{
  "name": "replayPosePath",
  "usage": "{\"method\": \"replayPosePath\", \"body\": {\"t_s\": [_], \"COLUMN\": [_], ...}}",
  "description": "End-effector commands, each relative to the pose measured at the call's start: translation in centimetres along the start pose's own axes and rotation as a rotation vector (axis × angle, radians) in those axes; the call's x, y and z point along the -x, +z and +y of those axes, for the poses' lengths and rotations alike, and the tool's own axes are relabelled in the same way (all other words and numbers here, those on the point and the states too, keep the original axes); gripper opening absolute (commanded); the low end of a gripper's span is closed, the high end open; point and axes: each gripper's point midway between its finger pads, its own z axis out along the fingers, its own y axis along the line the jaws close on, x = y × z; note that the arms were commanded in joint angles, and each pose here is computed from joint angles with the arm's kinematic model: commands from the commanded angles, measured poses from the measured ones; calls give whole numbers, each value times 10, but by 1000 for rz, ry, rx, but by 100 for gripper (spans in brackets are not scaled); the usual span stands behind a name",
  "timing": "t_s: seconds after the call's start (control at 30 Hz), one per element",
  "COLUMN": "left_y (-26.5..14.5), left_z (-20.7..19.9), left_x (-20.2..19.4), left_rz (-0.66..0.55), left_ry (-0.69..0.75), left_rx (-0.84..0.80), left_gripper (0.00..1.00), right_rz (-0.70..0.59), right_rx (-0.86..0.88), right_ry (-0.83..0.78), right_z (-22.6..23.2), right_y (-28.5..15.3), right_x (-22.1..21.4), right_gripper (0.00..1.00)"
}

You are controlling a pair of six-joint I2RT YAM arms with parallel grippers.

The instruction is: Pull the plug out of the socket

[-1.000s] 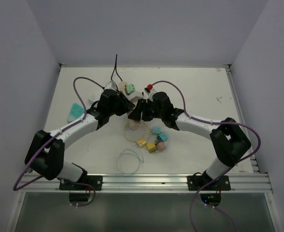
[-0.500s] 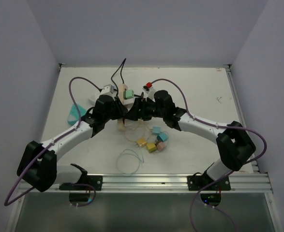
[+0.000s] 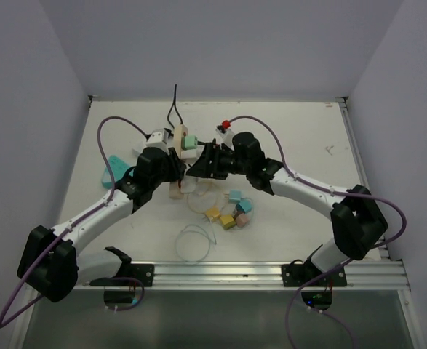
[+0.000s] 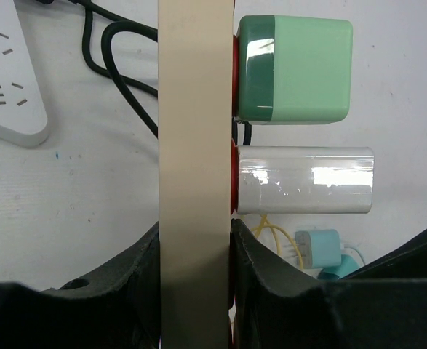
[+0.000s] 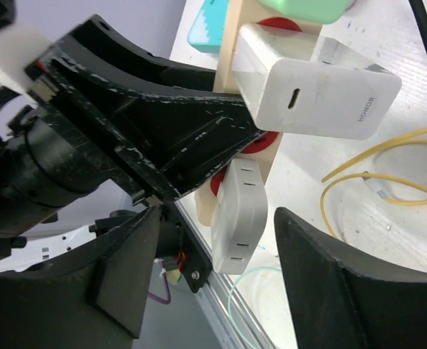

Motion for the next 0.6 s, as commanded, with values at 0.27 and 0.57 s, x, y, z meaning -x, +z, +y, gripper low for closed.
{"method": "replayPosePath", "body": {"t_s": [0.27, 0.57], "left_y": [-14, -19], "left_z": [-33, -17], "left_x": [70, 73], "left_rz": [-241, -276], "left_ry": [-19, 0], "left_rx": [-104, -48], "left_gripper": [0, 0], "right_rz": [79, 85], "right_rx": [43, -5], "right_ry": [19, -4], "right_z": [17, 7], "right_y": [31, 25], "right_x": [-18, -25], "right_gripper": [50, 0]}}
